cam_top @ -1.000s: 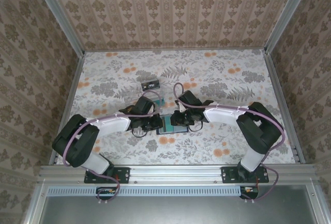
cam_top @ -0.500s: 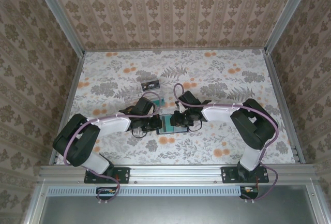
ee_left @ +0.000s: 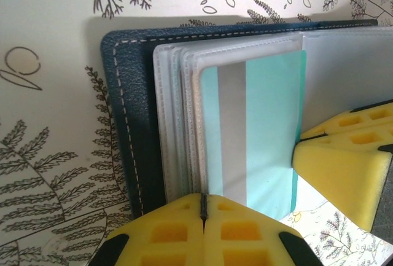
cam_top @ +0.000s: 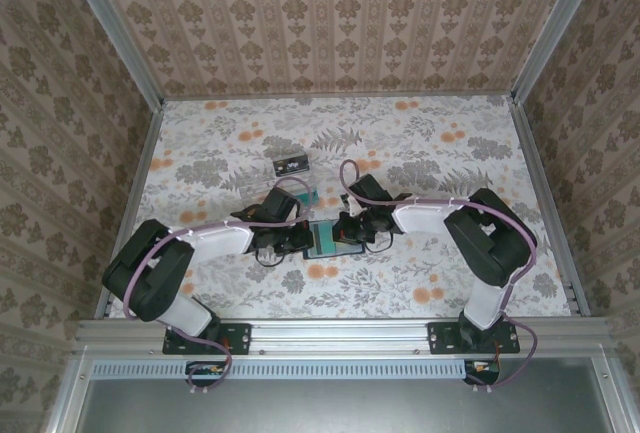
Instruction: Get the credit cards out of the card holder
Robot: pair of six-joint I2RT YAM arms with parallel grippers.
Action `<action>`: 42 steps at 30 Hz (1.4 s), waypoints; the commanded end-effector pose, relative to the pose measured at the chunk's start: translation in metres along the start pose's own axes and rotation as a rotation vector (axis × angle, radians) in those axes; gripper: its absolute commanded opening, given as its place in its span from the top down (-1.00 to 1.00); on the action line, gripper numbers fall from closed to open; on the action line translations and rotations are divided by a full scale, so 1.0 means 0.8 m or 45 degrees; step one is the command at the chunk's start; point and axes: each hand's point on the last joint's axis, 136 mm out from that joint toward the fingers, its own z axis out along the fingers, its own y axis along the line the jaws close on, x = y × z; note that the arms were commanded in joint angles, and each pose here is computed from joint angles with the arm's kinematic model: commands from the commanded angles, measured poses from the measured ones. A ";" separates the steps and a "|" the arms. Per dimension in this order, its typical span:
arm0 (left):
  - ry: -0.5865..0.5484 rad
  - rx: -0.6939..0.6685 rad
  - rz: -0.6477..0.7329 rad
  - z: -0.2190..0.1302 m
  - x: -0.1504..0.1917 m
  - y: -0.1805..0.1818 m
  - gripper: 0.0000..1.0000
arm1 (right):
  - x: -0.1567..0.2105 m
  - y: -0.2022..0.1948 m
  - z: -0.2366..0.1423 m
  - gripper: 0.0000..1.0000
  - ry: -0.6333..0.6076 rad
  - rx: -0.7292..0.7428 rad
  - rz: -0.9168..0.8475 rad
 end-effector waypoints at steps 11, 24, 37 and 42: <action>0.063 -0.168 -0.082 0.005 0.015 0.042 1.00 | 0.003 -0.022 -0.018 0.79 -0.011 0.012 0.044; 0.073 -0.136 -0.072 0.008 0.015 0.035 1.00 | -0.002 -0.021 0.006 0.51 0.008 -0.059 0.099; 0.071 -0.149 -0.069 0.005 0.013 0.039 1.00 | -0.007 -0.050 -0.025 0.91 -0.040 -0.020 0.127; 0.066 -0.136 -0.061 0.004 0.009 0.036 1.00 | -0.011 -0.057 -0.049 0.93 -0.068 -0.030 0.125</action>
